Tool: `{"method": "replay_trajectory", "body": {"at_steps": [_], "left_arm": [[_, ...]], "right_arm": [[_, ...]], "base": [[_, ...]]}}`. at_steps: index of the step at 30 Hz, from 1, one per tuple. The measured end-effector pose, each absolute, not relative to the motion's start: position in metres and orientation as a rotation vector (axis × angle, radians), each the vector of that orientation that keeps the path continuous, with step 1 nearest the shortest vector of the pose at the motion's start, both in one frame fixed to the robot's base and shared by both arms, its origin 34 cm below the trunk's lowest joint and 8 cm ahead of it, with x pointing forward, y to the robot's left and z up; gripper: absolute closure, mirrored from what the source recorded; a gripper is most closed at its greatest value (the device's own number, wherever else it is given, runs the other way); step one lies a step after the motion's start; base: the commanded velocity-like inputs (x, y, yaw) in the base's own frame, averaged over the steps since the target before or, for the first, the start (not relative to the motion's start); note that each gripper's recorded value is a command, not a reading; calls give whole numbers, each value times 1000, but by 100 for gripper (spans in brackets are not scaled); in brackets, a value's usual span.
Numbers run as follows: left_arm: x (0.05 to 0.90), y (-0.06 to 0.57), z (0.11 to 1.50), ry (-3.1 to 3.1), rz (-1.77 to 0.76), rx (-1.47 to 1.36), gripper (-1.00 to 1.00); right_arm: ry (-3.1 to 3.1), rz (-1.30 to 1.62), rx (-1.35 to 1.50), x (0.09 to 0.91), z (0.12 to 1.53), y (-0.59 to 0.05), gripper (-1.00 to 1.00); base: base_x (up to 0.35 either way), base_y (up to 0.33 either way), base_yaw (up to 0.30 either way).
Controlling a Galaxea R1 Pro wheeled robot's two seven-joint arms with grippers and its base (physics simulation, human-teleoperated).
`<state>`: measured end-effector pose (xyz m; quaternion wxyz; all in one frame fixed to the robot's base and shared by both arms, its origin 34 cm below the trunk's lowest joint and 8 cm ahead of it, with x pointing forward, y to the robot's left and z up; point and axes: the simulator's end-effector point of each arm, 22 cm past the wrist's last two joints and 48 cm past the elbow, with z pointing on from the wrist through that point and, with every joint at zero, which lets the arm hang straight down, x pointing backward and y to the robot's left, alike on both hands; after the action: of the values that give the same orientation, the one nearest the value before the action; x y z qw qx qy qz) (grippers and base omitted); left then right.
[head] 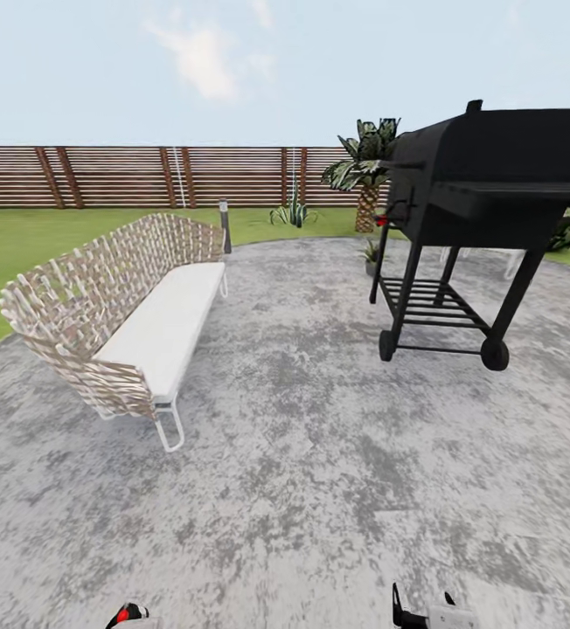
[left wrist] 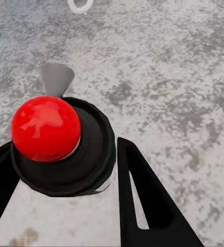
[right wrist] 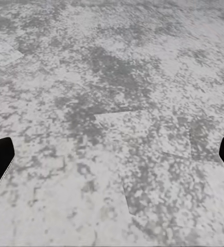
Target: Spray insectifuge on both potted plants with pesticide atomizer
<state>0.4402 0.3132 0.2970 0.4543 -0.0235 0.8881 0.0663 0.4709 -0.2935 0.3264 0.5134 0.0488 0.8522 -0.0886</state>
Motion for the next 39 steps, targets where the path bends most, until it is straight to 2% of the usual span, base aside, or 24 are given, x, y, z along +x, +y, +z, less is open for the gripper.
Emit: {"method": "replay_trajectory", "body": {"at_steps": [39], "left_arm": [[440, 313, 297, 2192, 164, -59, 100]], "right_arm": [[2048, -224, 123, 471, 327, -298, -100]], "base": [[339, -13, 0]]}}
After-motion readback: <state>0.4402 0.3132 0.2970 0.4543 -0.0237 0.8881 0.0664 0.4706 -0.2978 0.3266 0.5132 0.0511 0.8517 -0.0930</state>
